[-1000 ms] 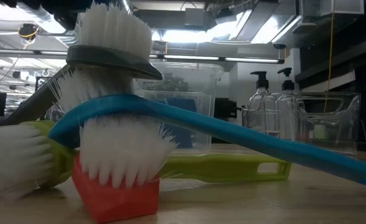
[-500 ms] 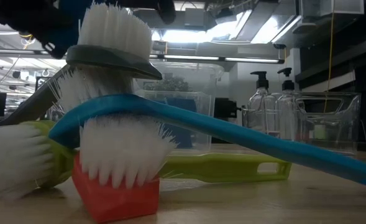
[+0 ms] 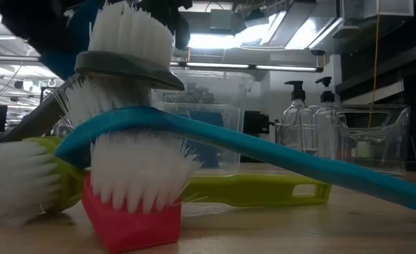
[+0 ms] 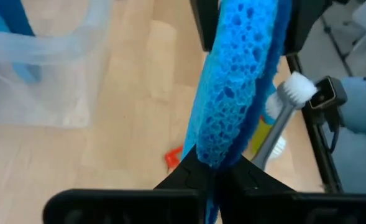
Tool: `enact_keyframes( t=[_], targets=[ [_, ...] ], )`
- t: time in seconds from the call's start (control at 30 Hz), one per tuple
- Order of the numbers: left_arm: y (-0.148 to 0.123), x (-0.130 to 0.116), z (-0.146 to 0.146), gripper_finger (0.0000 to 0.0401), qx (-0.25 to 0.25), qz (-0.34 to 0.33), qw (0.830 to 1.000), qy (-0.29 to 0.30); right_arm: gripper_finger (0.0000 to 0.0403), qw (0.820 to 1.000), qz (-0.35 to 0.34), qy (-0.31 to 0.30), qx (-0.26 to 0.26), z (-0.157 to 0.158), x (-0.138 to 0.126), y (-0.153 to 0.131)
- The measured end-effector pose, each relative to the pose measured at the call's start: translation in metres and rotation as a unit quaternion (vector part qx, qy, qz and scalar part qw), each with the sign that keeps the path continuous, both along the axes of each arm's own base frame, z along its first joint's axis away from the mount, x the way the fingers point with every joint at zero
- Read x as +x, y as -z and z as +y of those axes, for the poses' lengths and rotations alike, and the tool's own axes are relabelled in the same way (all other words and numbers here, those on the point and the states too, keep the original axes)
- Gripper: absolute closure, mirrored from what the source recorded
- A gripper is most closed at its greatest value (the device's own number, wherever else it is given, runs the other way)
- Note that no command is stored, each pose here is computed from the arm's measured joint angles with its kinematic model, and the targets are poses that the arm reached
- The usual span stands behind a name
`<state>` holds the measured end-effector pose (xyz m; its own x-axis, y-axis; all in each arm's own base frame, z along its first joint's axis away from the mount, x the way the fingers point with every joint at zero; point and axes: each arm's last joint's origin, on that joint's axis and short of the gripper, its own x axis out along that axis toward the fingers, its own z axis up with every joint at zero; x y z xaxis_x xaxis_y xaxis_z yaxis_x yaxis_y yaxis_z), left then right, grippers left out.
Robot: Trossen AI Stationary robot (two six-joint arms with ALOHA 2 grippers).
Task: Pick & Place Kitchen Sink Supplies
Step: Put the blue sponge into the middle transparent bin
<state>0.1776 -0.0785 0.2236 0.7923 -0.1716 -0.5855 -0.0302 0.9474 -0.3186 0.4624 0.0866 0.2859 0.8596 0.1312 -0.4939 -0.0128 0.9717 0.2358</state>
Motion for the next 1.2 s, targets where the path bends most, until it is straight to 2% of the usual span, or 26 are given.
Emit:
enact_keyframes(
  t=[0.13, 0.27, 0.47, 0.7, 0.93, 1.1, 1.2],
  targets=[
    [-0.011, 0.008, -0.004, 0.0395, 0.010, 0.045, 0.999, 0.001, 0.0260, 1.000, -0.004, -0.003, -0.003, 0.001, 0.000, -0.001],
    [-0.024, 0.015, -0.007, 0.0395, 0.007, 0.057, 0.998, 0.003, 0.0268, 1.000, -0.004, -0.004, -0.003, 0.002, 0.000, -0.002],
    [-0.027, 0.019, -0.008, 0.0394, 0.014, 0.093, 0.995, 0.008, 0.0285, 1.000, -0.003, -0.005, -0.005, 0.003, -0.001, -0.002],
    [-0.027, 0.019, -0.008, 0.0393, 0.022, 0.093, 0.995, 0.011, 0.0321, 1.000, 0.000, -0.006, -0.006, 0.003, -0.001, -0.001],
    [-0.028, 0.020, -0.008, 0.0375, 0.061, 0.078, 0.994, 0.036, 0.0388, 1.000, 0.001, -0.021, 0.003, 0.004, -0.002, -0.002],
    [-0.028, 0.021, -0.009, 0.0354, 0.058, 0.073, 0.995, 0.038, 0.0387, 0.999, 0.011, -0.032, 0.021, 0.005, -0.003, -0.001],
    [-0.029, 0.021, -0.009, 0.0336, 0.052, 0.071, 0.995, 0.043, 0.0391, 0.998, 0.055, -0.036, 0.015, 0.004, -0.007, -0.002]
  ],
)
